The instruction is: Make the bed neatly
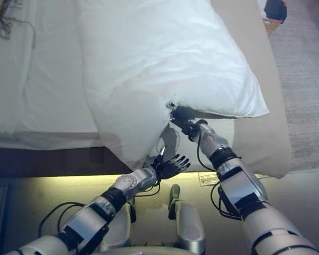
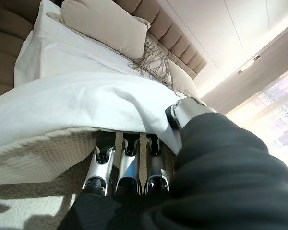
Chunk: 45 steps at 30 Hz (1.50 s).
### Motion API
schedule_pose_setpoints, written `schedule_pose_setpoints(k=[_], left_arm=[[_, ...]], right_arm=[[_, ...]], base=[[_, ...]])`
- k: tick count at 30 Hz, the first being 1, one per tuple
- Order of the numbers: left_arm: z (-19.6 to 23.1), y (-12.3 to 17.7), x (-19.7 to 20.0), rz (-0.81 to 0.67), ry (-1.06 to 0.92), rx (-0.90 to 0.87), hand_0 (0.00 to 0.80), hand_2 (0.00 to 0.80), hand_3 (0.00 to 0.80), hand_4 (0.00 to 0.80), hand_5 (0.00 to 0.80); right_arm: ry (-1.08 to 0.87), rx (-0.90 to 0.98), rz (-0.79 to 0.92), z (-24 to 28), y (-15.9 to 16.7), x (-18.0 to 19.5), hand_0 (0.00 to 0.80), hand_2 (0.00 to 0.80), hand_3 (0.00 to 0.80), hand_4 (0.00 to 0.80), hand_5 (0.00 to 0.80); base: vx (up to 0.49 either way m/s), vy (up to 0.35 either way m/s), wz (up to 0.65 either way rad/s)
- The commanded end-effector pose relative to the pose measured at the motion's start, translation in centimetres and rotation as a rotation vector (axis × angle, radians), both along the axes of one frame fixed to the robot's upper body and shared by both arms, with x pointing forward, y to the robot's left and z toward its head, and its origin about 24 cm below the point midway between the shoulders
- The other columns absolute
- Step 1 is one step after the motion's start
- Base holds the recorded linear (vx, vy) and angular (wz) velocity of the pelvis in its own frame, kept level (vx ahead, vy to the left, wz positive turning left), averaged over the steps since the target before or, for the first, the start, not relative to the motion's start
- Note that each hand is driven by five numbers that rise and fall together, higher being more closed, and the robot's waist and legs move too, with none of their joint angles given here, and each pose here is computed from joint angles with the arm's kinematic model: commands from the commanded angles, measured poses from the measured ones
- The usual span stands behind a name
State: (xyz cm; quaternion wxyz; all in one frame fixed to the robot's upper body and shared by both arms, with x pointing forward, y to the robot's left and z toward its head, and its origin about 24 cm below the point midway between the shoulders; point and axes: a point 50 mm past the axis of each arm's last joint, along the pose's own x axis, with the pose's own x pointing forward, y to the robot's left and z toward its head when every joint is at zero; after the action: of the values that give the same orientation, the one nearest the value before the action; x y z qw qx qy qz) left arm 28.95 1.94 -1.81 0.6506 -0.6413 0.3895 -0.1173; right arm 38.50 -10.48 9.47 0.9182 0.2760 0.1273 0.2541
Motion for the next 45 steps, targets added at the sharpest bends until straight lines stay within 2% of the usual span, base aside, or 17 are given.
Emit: schedule_pose_setpoints(k=[1,7,13,23,37,38,39,40,44,45], left_arm=[[4.9,-3.8,1.6,0.092,-0.186,-0.214,0.0,0.0,0.0,0.0,0.0],[7.1,-1.7,3.6,0.364,-0.34,-0.307,0.0,0.0,0.0,0.0,0.0],[8.8,-0.6,4.4,0.503,-0.458,-0.386,0.0,0.0,0.0,0.0,0.0],[9.4,0.3,4.6,0.631,-0.473,-0.37,0.0,0.0,0.0,0.0,0.0],[7.1,2.9,4.7,0.677,-0.44,-0.304,0.0,0.0,0.0,0.0,0.0],[7.0,3.1,4.7,0.679,-0.439,-0.3,0.248,0.248,0.248,0.248,0.248],[6.8,3.5,4.8,0.686,-0.437,-0.294,0.744,0.744,0.744,0.744,0.744],[6.6,3.9,4.8,0.69,-0.439,-0.289,0.8,0.8,0.8,0.8,0.8],[6.3,5.2,5.0,0.708,-0.428,-0.249,0.8,0.8,0.8,0.8,0.8],[6.2,5.6,5.1,0.713,-0.427,-0.239,0.8,0.8,0.8,0.8,0.8]], right_arm=[[-0.227,0.132,0.097,5.5,2.0,0.3,0.8,0.8,0.8,0.8,0.8],[-0.207,0.155,0.059,5.0,1.1,0.1,0.8,0.8,0.8,0.8,0.8],[-0.196,0.185,0.034,4.0,0.2,-0.3,0.8,0.8,0.8,0.8,0.8],[-0.189,0.214,0.001,3.0,-0.6,-0.6,0.8,0.8,0.8,0.8,0.8],[-0.117,0.176,-0.011,0.7,-1.7,-1.1,0.8,0.8,0.8,0.8,0.8],[-0.112,0.169,-0.013,0.5,-1.9,-1.1,0.8,0.8,0.8,0.8,0.8],[-0.099,0.157,-0.022,0.1,-2.2,-1.2,0.8,0.8,0.8,0.8,0.8],[-0.086,0.148,-0.032,-0.2,-2.5,-1.3,0.8,0.8,0.8,0.8,0.8],[-0.043,0.116,-0.048,-1.9,-3.2,-1.8,0.8,0.8,0.8,0.8,0.8],[-0.028,0.1,-0.044,-2.3,-3.3,-2.0,0.778,0.778,0.778,0.778,0.778]], base=[[0.011,0.018,-0.04],[0.0,0.0,0.0],[0.004,-0.03,0.02],[0.01,-0.06,0.05],[0.01,-0.003,0.07],[0.031,0.041,0.07],[0.034,0.04,0.04],[0.041,0.037,0.02],[0.016,0.008,0.0],[0.0,0.0,0.0]])
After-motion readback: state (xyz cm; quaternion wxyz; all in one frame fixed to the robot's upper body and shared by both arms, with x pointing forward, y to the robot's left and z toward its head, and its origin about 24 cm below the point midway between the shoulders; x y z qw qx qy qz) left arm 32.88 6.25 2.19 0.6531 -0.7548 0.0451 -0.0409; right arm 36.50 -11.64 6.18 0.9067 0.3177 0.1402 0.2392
